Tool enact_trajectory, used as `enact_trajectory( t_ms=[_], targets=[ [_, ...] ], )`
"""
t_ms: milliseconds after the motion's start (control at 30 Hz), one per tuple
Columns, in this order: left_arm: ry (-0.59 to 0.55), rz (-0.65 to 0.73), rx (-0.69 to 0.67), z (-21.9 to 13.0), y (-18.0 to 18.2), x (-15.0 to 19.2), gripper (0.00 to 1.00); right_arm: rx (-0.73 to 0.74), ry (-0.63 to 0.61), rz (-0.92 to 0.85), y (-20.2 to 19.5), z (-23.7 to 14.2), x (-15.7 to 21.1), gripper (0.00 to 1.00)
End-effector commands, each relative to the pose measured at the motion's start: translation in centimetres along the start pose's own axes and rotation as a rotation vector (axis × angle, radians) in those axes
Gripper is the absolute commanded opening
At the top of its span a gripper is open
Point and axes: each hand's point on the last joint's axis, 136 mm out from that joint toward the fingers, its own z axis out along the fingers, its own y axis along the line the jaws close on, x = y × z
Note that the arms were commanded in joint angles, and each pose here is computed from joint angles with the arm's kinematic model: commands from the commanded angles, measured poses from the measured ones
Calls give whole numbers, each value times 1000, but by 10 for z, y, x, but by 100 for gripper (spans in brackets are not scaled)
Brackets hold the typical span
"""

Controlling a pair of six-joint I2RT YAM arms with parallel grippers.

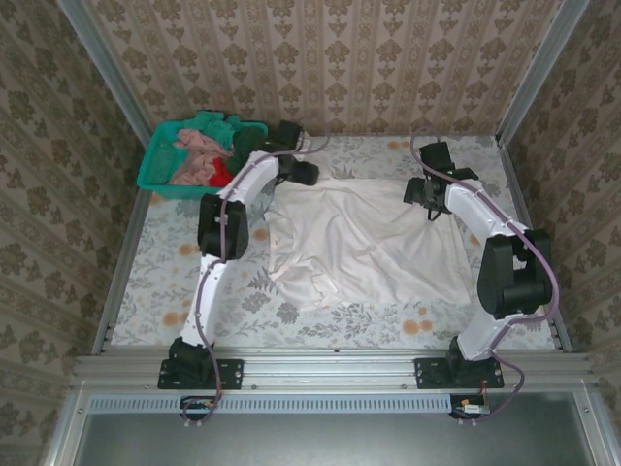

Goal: Fold and stack the t-shirts

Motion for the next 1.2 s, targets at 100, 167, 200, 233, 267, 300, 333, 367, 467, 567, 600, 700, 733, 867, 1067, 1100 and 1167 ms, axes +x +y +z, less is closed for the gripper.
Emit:
enact_trajectory(
  t_ms=[100, 167, 200, 233, 267, 300, 333, 367, 467, 567, 600, 700, 733, 867, 1067, 1100, 1167],
  targets=[
    [-93, -94, -67, -38, 64, -25, 76, -57, -28, 33, 2, -15, 4, 78],
    [-88, -94, -75, -38, 72, -23, 76, -64, -20, 39, 2, -15, 7, 78],
    [-85, -91, -78, -39, 74, -22, 76, -67, -20, 40, 3, -17, 9, 78],
    [-84, -91, -80, -39, 76, -21, 76, -72, -20, 40, 3, -18, 10, 78],
    [-84, -92, -84, -40, 78, -21, 76, -72, -18, 40, 2, -19, 11, 78],
    [-83, -89, -87, -40, 78, -20, 76, -71, -17, 41, 1, -22, 13, 78],
    [-81, -91, -87, -42, 78, -20, 75, -69, -13, 40, 0, -24, 16, 79],
    [-84, -91, -85, -44, 77, -21, 75, -66, -10, 37, -2, -27, 20, 80],
    [-103, -83, -66, -57, 68, -27, 77, -47, 19, 27, -9, -33, 41, 82],
    [-123, -53, -19, -86, 42, -35, 82, -43, 48, 0, -7, -40, 70, 83],
    [-136, -31, -7, -101, 29, -38, 84, -52, 59, -14, -2, -42, 81, 84],
    [-171, 23, 15, -143, -4, -32, 90, -85, 70, -66, 14, -48, 111, 84],
    [-184, 34, 18, -155, -13, -26, 91, -87, 74, -74, 16, -49, 119, 83],
    [-193, -66, 18, -188, -24, 29, 92, -93, 88, -98, 16, -51, 142, 83],
    [-114, -183, -20, -186, -45, 160, 87, -130, 71, -120, 12, -64, 155, 81],
    [-112, -241, -47, -184, -31, 175, 87, -157, 62, -121, 16, -65, 155, 82],
    [-130, -344, -69, -184, 0, 179, 86, -191, 51, -123, 24, -65, 152, 82]
  ],
)
